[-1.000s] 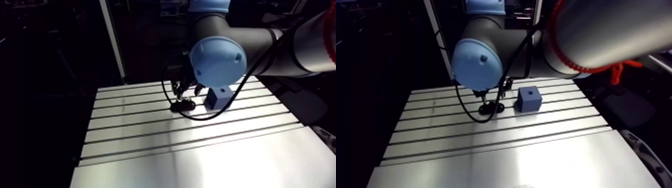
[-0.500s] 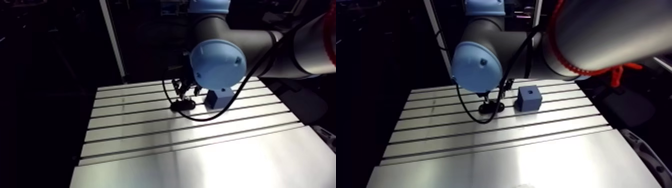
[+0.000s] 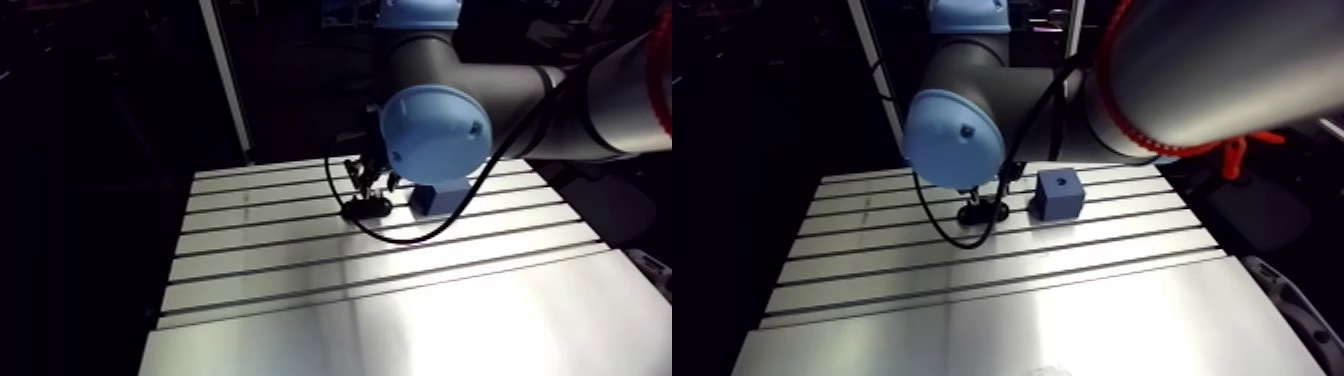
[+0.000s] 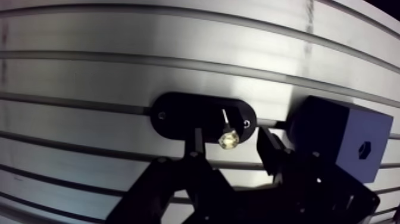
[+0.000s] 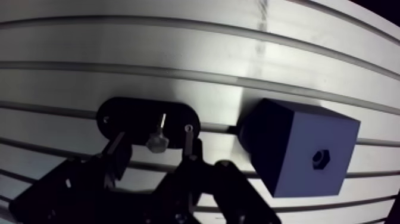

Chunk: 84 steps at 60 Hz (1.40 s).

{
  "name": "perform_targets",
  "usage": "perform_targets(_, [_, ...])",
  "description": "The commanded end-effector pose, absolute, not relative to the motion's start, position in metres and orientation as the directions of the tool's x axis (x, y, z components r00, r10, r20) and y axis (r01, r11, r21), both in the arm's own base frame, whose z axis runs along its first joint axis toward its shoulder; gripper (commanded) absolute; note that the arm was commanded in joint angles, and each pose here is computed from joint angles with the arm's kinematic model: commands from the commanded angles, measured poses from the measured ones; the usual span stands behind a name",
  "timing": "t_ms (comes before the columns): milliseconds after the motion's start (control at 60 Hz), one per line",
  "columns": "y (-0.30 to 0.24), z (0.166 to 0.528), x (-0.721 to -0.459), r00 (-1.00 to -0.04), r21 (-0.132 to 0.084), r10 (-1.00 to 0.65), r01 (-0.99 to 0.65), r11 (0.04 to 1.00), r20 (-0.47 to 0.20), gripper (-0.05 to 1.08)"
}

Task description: Pick up the M10 bolt and insert it into the hex recess until seated.

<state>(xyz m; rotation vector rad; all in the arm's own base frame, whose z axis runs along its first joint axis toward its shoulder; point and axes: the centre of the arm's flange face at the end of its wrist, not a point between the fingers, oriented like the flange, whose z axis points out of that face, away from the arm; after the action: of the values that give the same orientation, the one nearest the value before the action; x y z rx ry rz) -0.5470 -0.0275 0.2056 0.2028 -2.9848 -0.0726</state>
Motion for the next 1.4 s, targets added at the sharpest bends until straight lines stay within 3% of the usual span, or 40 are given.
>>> perform_targets(17, [-0.027,0.2051,-0.5473,-0.979,0.06,-0.141,-0.133,0.989,0.148,0.45])
perform_targets(1400, [-0.0285,0.2023,-0.5447,-0.981,0.056,-0.134,-0.128,0.99,0.143,0.59])
